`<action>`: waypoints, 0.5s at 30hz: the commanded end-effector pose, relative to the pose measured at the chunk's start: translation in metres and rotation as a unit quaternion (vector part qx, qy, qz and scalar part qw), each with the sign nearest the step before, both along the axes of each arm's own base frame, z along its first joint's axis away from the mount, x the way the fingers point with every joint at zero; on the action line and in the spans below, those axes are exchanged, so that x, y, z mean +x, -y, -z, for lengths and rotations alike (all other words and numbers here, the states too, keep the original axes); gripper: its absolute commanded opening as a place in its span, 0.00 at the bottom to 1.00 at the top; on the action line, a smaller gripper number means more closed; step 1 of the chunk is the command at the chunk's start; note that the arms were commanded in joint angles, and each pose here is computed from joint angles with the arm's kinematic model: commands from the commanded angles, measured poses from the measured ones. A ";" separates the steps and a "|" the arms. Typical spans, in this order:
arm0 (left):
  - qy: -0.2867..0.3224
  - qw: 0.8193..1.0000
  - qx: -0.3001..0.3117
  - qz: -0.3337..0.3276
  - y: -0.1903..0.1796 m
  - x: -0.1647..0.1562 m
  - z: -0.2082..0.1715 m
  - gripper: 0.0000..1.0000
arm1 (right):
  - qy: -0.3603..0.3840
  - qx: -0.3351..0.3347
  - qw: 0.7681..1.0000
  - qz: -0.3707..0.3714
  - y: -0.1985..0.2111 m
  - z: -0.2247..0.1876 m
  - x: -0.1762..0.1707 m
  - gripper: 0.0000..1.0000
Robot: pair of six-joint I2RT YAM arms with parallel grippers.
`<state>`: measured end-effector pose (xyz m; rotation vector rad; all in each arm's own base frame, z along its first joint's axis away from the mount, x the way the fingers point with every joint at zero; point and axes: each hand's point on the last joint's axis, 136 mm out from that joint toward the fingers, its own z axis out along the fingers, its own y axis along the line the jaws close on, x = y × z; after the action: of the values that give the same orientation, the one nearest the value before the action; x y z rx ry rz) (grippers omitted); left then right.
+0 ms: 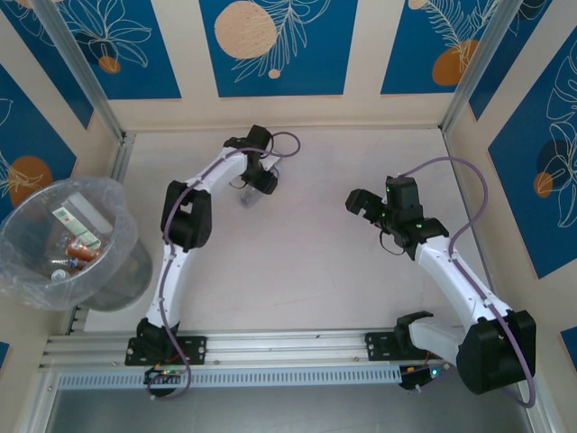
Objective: Put the plastic bottles in the bin
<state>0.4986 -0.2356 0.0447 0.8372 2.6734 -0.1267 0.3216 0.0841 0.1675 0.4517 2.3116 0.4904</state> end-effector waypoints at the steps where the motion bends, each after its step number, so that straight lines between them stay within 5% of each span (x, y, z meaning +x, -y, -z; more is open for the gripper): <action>1: 0.035 0.998 -0.033 -0.037 -0.003 -0.002 -0.035 0.51 | 0.008 0.010 1.000 -0.005 -0.003 -0.002 0.005 0.99; 15: 0.046 0.994 -0.047 -0.090 -0.020 -0.041 -0.038 0.42 | 0.001 0.032 0.999 -0.017 -0.013 0.001 0.011 1.00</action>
<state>0.4637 -0.2194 0.0732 0.6077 2.6286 -0.1805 0.3294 0.0929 0.1620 0.4419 2.3209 0.5403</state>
